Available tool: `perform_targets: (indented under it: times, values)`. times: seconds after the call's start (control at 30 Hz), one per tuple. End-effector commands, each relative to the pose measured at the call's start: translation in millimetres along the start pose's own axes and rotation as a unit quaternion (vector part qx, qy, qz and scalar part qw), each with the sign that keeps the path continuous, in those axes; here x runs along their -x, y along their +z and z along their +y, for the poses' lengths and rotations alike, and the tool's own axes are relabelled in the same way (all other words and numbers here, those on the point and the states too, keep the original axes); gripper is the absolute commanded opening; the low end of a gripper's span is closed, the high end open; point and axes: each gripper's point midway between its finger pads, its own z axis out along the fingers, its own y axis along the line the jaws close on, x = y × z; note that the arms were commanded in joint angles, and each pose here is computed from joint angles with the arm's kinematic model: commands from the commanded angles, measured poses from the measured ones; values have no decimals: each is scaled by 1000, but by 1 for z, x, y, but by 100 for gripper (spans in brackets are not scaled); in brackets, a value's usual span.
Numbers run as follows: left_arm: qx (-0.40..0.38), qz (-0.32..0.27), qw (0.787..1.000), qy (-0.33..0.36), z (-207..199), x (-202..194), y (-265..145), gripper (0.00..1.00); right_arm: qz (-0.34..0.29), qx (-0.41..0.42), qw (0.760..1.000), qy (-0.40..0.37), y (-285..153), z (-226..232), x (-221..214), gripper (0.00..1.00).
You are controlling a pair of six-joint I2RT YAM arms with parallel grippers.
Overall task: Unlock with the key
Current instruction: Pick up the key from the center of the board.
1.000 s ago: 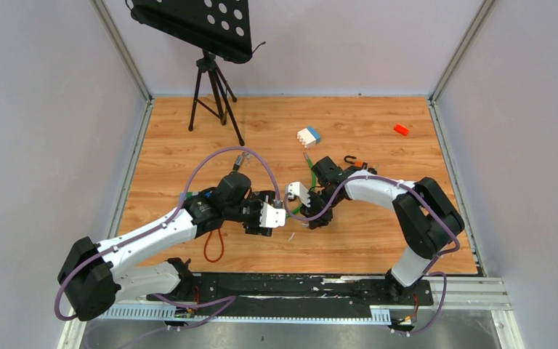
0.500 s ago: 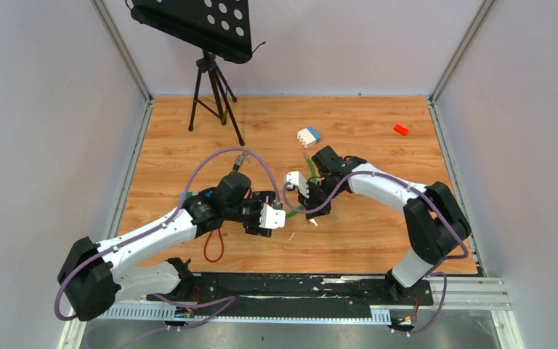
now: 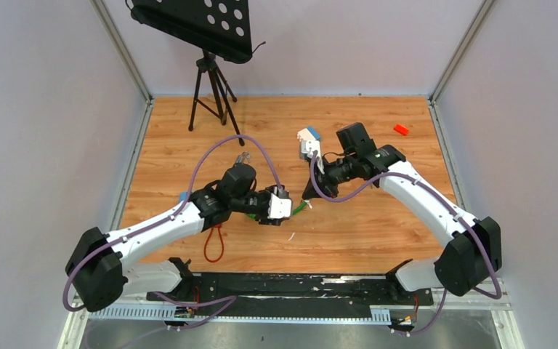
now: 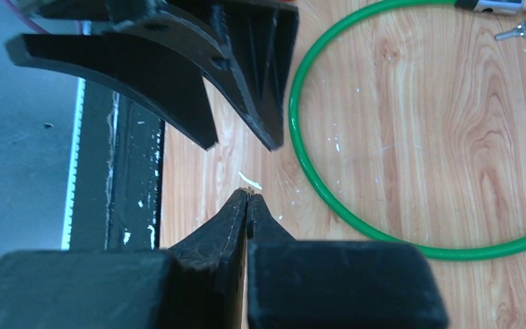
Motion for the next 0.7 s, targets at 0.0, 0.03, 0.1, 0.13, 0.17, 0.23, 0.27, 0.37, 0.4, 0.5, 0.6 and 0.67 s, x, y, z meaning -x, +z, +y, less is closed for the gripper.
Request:
perform_targets:
  times: [0.0, 0.03, 0.1, 0.13, 0.17, 0.23, 0.27, 0.37, 0.4, 0.5, 0.6, 0.67]
  values:
    - [26, -73, 997, 8, 26, 43, 5, 59, -52, 23, 998, -4, -13, 16, 34, 0]
    - [26, -77, 997, 10, 28, 45, 6, 58, -54, 25, 998, -4, -14, 17, 35, 0]
    - [22, -81, 996, 11, 30, 48, 9, 56, -56, 26, 998, -2, -15, 17, 35, 0]
    - [19, -84, 996, 11, 31, 50, 10, 54, -56, 27, 998, -2, -15, 18, 35, 0]
    - [15, -87, 996, 10, 31, 51, 11, 52, -57, 28, 998, -2, -15, 18, 35, 0]
    - [8, -91, 996, 3, 31, 54, 14, 48, -57, 28, 998, -1, -15, 18, 34, 0]
    - [5, -94, 996, 1, 31, 56, 14, 46, -56, 27, 998, 0, -14, 18, 33, 0]
    - [2, -109, 994, 3, 34, 63, 16, 41, -56, 26, 998, 0, -15, 17, 33, 0]
    - [-1, -110, 994, 1, 33, 64, 17, 39, -56, 25, 998, 1, -15, 17, 32, 0]
    - [-8, -111, 994, -4, 32, 64, 19, 33, -57, 25, 998, 1, -15, 17, 32, 0]
    - [-14, -107, 994, -7, 30, 61, 21, 26, -56, 24, 998, 2, -15, 16, 30, 0]
    - [-20, -99, 995, -8, 28, 58, 21, 20, -56, 22, 998, 1, -15, 15, 29, 0]
